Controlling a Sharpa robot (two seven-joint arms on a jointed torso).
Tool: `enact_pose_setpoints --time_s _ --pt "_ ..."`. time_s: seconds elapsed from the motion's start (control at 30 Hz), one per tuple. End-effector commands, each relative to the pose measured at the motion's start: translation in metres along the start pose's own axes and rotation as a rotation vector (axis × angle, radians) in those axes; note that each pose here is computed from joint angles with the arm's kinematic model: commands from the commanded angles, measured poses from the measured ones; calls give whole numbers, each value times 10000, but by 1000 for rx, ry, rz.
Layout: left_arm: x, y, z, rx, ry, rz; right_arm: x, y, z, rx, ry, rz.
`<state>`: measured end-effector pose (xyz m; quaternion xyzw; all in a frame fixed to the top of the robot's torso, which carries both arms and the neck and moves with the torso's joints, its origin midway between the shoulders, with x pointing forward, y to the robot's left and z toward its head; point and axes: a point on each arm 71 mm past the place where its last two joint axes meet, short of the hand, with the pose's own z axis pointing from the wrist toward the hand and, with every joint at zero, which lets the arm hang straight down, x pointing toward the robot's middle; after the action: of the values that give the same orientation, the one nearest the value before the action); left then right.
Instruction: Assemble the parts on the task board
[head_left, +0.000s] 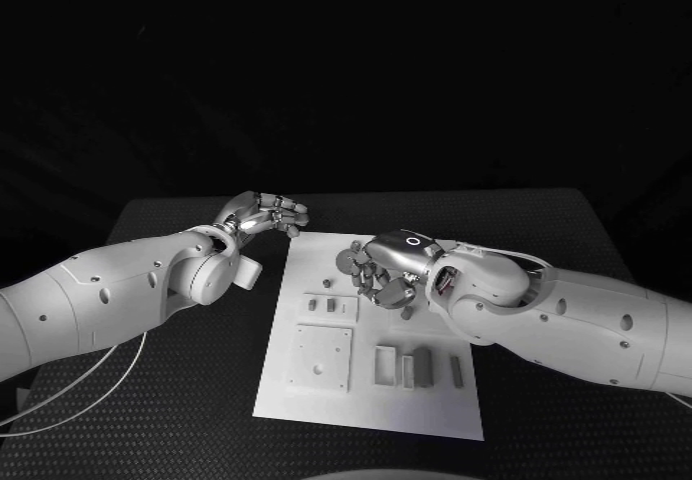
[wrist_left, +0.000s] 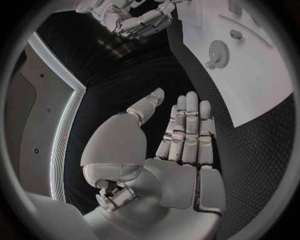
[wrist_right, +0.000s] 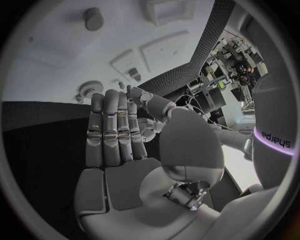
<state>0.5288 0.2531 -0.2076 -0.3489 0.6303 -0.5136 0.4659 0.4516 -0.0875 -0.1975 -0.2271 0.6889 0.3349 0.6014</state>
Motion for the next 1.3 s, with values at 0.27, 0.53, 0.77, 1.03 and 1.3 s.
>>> enact_pose_setpoints --time_s 0.27,0.53,0.77,1.03,1.3 --pt "54 -77 50 24 -7 -2 279 252 102 -74 50 -43" --pt "109 -92 73 29 2 -5 438 320 82 -95 72 -35" --pt "140 -101 89 32 7 -6 585 401 74 -118 86 -56" --pt "186 -109 113 34 17 -10 676 445 71 -125 102 -49" --pt "184 -107 116 33 17 -10 752 472 61 -127 121 -42"
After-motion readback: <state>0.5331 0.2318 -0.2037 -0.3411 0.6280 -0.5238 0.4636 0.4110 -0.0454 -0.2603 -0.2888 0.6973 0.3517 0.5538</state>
